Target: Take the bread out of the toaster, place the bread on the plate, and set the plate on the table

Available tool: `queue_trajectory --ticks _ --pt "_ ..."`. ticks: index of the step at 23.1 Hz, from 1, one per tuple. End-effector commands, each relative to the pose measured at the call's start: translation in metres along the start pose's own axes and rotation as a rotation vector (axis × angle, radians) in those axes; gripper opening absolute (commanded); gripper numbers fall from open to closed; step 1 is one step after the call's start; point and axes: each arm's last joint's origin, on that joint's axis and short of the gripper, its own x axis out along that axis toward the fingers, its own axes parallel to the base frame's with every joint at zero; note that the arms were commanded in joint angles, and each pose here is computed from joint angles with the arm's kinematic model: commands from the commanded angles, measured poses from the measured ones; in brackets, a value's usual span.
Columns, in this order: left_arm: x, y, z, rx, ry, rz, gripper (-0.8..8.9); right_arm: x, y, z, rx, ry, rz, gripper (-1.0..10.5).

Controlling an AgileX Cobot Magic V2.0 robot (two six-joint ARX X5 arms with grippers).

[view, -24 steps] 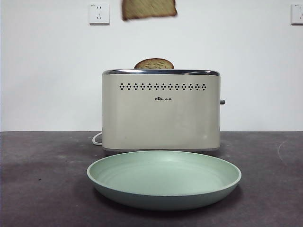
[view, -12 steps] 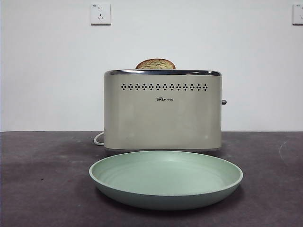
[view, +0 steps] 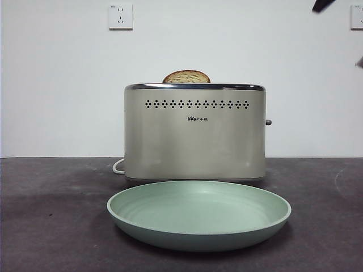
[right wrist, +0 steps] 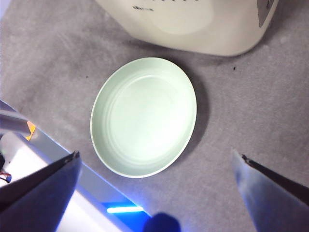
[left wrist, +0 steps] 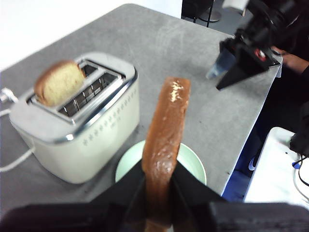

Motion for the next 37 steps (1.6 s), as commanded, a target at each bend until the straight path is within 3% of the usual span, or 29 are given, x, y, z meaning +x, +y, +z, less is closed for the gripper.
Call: queue_trajectory --ticks 1,5,8,16,22,26,28,31,34,37 --pt "0.008 -0.004 -0.034 -0.087 0.003 0.009 -0.06 0.012 -0.005 0.005 0.004 0.030 0.011 5.6" --pt "0.014 -0.011 -0.078 -0.184 0.028 0.036 -0.06 0.043 -0.013 0.014 0.007 0.112 0.041 5.6" --pt "0.014 -0.016 -0.099 -0.240 0.042 0.034 -0.06 0.083 -0.019 0.019 -0.001 0.203 0.076 4.7" --pt "0.013 -0.017 -0.099 -0.264 0.032 0.032 -0.07 0.157 -0.045 0.012 0.040 0.380 0.058 4.7" --pt "0.013 -0.017 -0.099 -0.264 0.032 0.035 -0.07 0.190 -0.045 0.004 0.034 0.447 0.078 4.6" --pt "0.013 -0.017 -0.099 -0.267 0.032 0.035 -0.07 0.196 -0.042 0.005 0.009 0.433 0.085 1.2" --pt "0.013 -0.017 -0.099 -0.268 0.032 0.035 -0.07 0.196 -0.042 0.005 0.010 0.430 0.084 0.2" --pt "0.013 -0.017 -0.099 -0.286 0.031 0.033 -0.07 0.196 -0.042 0.004 0.015 0.432 0.080 -0.1" --pt "0.013 -0.017 -0.099 -0.311 0.030 0.030 -0.07 0.197 -0.044 0.006 0.028 0.424 0.000 -0.1" --pt "0.013 -0.018 -0.099 -0.321 0.027 0.000 -0.07 0.195 -0.042 0.009 0.049 0.395 0.006 -0.1"
